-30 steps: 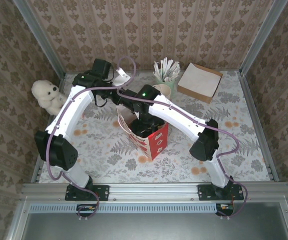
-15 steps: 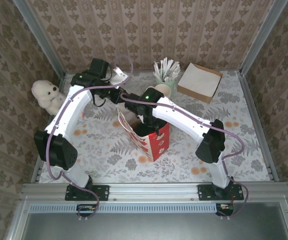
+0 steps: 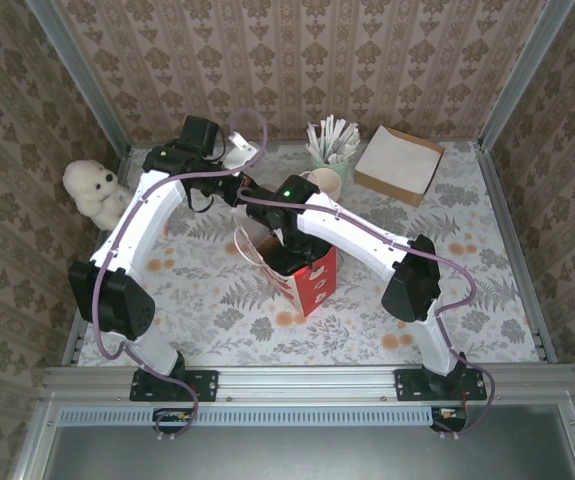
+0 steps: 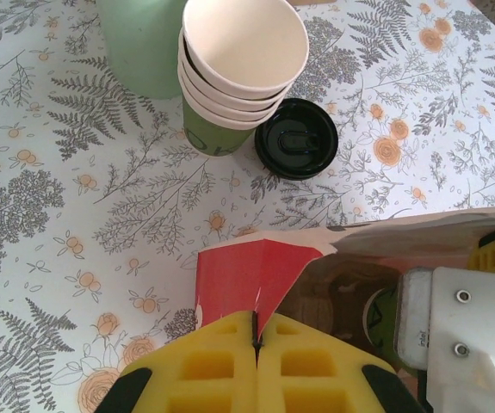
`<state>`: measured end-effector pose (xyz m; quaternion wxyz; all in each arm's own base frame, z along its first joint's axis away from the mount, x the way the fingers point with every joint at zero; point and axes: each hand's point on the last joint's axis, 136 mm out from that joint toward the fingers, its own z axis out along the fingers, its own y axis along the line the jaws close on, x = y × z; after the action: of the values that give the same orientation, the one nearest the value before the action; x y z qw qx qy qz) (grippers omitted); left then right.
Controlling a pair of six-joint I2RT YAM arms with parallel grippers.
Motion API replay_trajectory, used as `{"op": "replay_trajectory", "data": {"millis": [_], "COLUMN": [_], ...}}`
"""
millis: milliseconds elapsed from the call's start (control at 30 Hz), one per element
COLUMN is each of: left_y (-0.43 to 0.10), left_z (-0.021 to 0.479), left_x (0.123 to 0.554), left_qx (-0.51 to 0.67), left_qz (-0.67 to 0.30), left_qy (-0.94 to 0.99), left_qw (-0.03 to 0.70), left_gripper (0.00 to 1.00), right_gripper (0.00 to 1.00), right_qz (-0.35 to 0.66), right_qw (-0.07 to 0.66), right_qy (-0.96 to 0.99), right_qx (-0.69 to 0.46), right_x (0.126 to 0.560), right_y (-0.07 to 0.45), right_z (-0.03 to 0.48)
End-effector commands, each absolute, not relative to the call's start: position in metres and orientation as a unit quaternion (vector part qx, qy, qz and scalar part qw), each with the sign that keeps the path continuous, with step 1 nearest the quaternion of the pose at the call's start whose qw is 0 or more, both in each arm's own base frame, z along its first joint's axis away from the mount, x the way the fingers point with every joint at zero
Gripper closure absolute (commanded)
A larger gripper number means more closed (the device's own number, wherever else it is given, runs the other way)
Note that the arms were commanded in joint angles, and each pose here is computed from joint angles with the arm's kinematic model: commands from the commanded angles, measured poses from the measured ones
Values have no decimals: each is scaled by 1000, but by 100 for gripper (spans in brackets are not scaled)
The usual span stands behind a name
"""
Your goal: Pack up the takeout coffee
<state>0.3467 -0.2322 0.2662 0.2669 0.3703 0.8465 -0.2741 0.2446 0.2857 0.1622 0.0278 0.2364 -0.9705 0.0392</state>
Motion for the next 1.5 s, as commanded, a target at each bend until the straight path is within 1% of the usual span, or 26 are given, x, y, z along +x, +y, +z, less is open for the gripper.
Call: {"op": "replay_trajectory", "data": {"millis": [0, 333, 767, 1300, 1467], "left_y": [-236, -237, -235, -232, -232], "left_z": [284, 277, 282, 280, 282], "left_x": [341, 342, 347, 355, 351], "left_qx": [370, 361, 343, 326, 330], "left_qz": [-293, -294, -287, -276, -280], "left_qy": [837, 847, 853, 857, 855], "left_qw": [278, 258, 270, 289, 284], "left_gripper": [100, 100, 100, 100, 100], "right_gripper": [35, 36, 36, 37, 37], "right_qz": [96, 71, 67, 59, 62], "right_qw": [75, 41, 45, 22, 12], "right_qy": [-967, -972, -971, -973, -973], "right_qx": [223, 221, 223, 224, 223], "right_x": [230, 234, 229, 237, 240], "right_y": [253, 260, 257, 261, 260], "right_z": [164, 174, 178, 179, 180]}}
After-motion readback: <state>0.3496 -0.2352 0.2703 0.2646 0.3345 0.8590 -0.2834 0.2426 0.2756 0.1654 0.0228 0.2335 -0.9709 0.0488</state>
